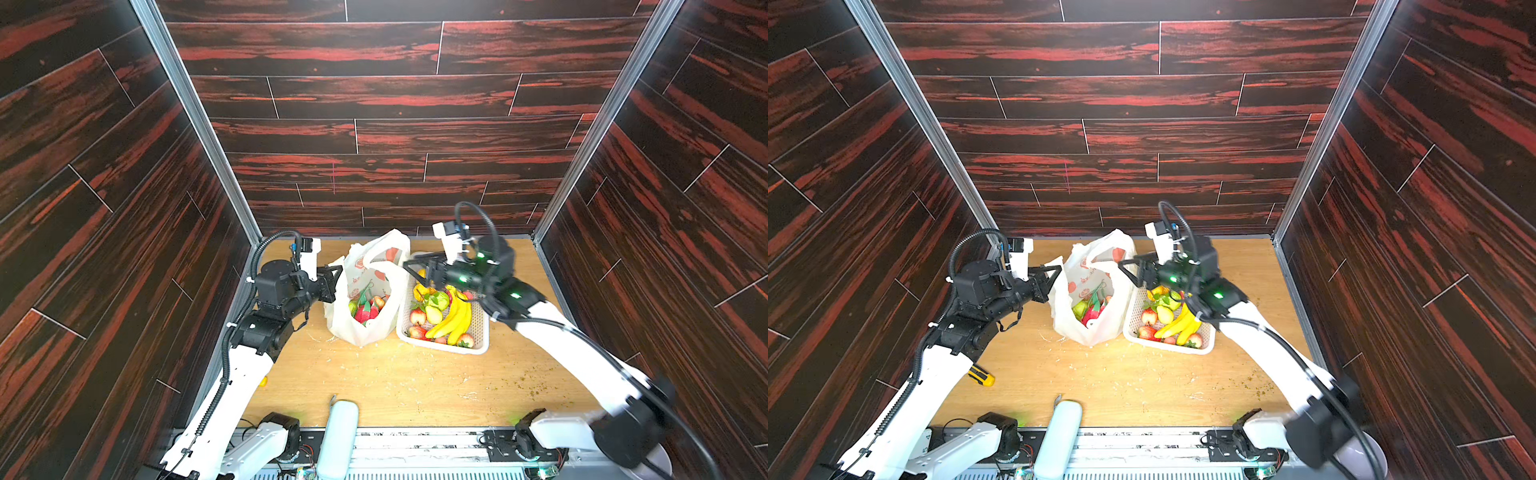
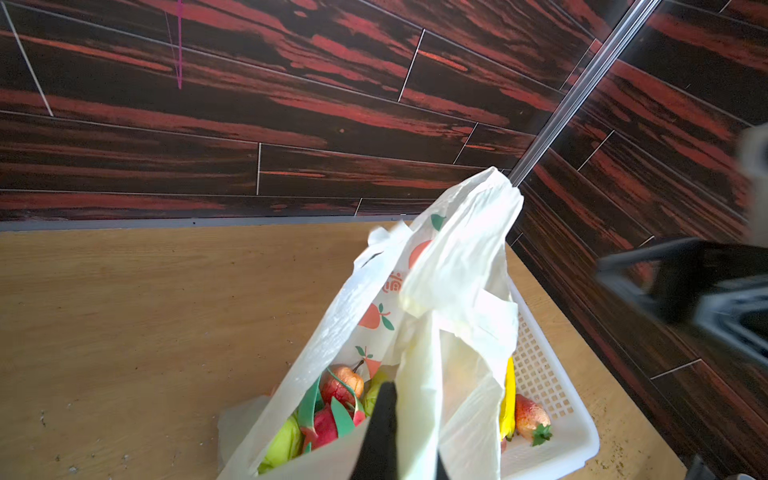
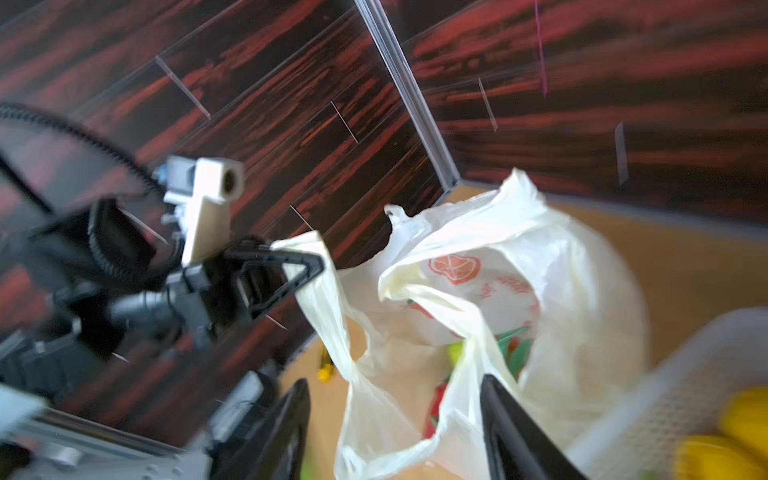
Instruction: Place the fake fruits into the plastic bag and tie a complex knot
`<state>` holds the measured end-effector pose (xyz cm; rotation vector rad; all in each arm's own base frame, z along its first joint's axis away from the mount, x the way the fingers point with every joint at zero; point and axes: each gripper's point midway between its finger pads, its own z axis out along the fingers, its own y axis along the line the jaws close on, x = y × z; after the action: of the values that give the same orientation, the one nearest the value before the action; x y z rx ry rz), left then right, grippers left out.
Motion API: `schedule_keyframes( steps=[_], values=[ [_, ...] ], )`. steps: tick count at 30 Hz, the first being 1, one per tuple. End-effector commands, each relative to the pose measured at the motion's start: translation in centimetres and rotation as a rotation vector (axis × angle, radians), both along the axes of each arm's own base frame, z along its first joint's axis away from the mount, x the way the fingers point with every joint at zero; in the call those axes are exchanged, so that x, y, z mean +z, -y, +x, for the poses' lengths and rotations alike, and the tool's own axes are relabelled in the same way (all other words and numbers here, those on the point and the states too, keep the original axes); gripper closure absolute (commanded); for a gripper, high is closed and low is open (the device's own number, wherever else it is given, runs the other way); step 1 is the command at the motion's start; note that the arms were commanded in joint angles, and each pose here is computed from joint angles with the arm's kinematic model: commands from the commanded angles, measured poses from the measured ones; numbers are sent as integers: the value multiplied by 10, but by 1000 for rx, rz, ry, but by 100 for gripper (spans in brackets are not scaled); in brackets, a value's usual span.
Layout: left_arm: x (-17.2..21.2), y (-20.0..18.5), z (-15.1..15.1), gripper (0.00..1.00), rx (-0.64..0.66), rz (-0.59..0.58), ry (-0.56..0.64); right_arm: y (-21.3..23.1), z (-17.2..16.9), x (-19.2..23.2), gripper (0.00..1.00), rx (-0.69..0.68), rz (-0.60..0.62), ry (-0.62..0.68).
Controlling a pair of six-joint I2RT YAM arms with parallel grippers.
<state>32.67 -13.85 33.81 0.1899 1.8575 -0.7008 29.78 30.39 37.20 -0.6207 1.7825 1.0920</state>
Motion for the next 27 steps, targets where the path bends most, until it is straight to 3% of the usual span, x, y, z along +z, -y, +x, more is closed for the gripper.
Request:
schedule_keyframes(
  steps=[1, 5, 10, 19, 27],
  values=[
    [21, 1, -1, 100, -12, -26, 52, 7, -11, -16, 34, 20, -258, 145],
    [20, 1, -1, 100, -13, -30, 49, -8, -13, -27, 33, 100, -481, 241],
    [19, 0, -3, 100, -8, -28, 51, -27, -3, -39, 32, 202, -647, 304],
    [20, -1, -6, 100, -13, -23, 53, -60, 24, -64, 32, 318, -743, 342],
    [18, 1, -5, 100, -19, -26, 47, -91, 50, -74, 32, 332, -704, 376]
  ],
)
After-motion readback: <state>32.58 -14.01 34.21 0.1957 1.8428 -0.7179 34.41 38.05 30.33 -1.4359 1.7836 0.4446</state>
